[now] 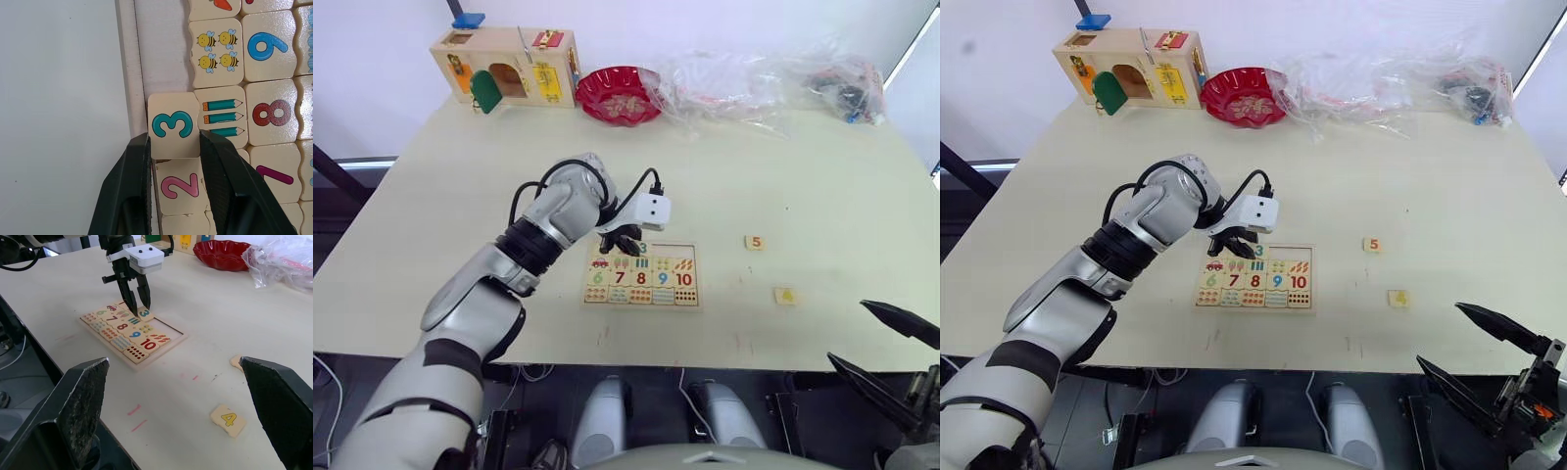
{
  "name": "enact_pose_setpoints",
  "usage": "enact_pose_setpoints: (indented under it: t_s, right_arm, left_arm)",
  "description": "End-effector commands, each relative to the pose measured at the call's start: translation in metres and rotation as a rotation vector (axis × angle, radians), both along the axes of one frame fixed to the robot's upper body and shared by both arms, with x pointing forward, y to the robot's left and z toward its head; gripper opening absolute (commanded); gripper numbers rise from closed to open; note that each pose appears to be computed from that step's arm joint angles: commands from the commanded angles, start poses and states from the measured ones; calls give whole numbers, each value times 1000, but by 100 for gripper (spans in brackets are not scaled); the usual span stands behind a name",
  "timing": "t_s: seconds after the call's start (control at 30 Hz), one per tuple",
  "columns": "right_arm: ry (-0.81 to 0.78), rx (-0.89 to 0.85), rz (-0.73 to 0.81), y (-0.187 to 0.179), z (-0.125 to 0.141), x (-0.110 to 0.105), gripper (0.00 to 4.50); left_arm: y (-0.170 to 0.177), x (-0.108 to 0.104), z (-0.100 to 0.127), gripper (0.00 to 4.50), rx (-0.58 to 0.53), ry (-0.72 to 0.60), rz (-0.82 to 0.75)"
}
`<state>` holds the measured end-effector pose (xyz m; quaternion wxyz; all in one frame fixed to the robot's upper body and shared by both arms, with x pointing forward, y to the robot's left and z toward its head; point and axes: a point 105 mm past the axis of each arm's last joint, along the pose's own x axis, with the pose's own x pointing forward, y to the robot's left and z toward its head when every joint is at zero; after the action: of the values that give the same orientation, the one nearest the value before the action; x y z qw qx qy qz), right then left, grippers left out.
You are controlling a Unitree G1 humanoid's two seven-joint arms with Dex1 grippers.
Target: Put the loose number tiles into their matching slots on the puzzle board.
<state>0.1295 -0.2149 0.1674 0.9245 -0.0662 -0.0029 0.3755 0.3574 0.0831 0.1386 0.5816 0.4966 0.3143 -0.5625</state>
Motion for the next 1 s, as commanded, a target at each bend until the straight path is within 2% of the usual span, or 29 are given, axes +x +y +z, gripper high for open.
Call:
enact_pose_setpoints:
  t_s: [0.03, 0.47, 0.53, 0.57, 0.77, 0.97, 1.0]
  right_arm:
    - [-27, -20, 9, 0, 5, -1, 450]
    - [-28, -19, 6, 0, 3, -1, 450]
    - [-29, -19, 4, 0, 3, -1, 450]
    - [-29, -20, 4, 0, 2, -2, 450]
    - [-31, -23, 0, 0, 2, -3, 450]
    - [-37, -24, -5, 0, 3, -3, 450]
    - [-37, -23, -6, 0, 3, -3, 450]
  left_arm:
    - [-3, 0, 0, 102, -16, -3, -9]
    - [-4, -2, 3, 102, -24, 0, -11]
    - [-5, -2, 4, 174, -30, 3, -13]
    - [-5, -2, 7, 200, -39, 4, -8]
    - [5, -2, 33, 200, -96, 18, 27]
    - [17, -5, 62, 200, -243, 61, 3]
    - [17, -5, 65, 200, -296, 61, -15]
